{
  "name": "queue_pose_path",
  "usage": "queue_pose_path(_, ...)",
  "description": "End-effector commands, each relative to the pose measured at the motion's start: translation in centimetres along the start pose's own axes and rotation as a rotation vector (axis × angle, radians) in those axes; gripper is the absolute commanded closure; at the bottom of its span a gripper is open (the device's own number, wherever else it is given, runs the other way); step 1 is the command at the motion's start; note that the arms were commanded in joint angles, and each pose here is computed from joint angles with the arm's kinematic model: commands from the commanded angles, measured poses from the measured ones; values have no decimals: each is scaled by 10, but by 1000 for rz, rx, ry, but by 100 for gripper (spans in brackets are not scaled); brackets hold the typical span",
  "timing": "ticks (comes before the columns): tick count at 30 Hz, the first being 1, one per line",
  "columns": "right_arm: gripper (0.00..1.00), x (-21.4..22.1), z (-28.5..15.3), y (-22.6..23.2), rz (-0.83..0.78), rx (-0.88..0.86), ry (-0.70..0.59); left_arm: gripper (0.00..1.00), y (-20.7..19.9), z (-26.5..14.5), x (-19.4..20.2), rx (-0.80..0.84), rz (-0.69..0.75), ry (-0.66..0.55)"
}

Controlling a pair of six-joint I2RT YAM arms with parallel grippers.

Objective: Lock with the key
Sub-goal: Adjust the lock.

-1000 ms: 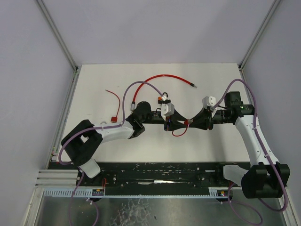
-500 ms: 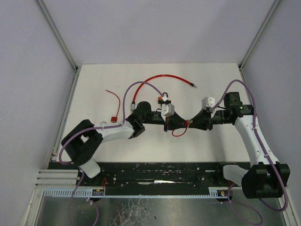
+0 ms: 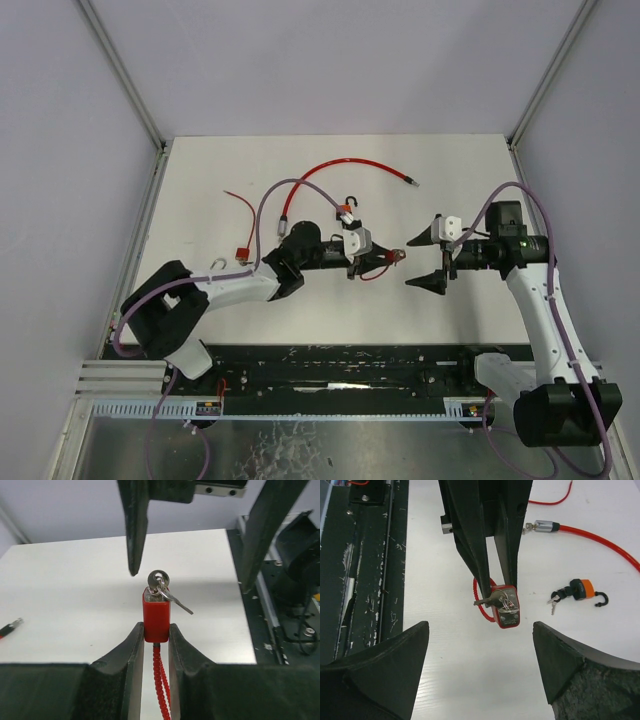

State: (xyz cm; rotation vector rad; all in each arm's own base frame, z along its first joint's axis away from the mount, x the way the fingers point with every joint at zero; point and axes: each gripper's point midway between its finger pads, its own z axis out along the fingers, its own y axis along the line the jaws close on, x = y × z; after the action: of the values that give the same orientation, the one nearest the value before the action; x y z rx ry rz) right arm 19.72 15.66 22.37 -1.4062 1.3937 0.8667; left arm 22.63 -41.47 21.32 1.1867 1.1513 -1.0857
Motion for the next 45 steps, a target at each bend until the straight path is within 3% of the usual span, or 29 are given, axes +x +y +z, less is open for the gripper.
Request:
queue_pose_path(1,10,-10,-7,1,-103,43,-28,100,10,3,-10,-149,210,22)
queue_pose_path(10,15,-15,-13,1,-106,68,-16,100,14,-2,-1,-326,506,102)
queue_pose_path(15,32,-9,-11,1,-78,63,-17,100,25,-11,-3,-401,539,116)
queue_pose_path(17,41,-7,-6,2,-48,41,-64,100,30,-13,-2,-444,547,127)
queue_pose_path(20,46,-5,1,2,-3,22,-124,100,31,-9,-2,-480,567,143)
queue_pose_path(22,55,-3,1,-11,86,62,-106,100,36,-11,-1,-535,577,161)
queue_pose_path(25,60,2,2,-36,168,158,-93,100,41,-16,-8,-604,571,139)
queue_pose_path(29,57,2,16,-41,284,147,-186,100,44,-15,-9,-628,535,134)
queue_pose_path(32,51,6,25,-46,334,163,-205,100,45,-13,-9,-633,514,135)
queue_pose_path(36,50,1,30,-50,373,170,-238,100,47,-13,-9,-644,505,135)
queue_pose_path(39,52,-6,34,-49,428,159,-300,100,46,-12,-10,-644,502,129)
queue_pose_path(45,61,1,49,-45,471,126,-270,100,47,-12,-9,-652,501,130)
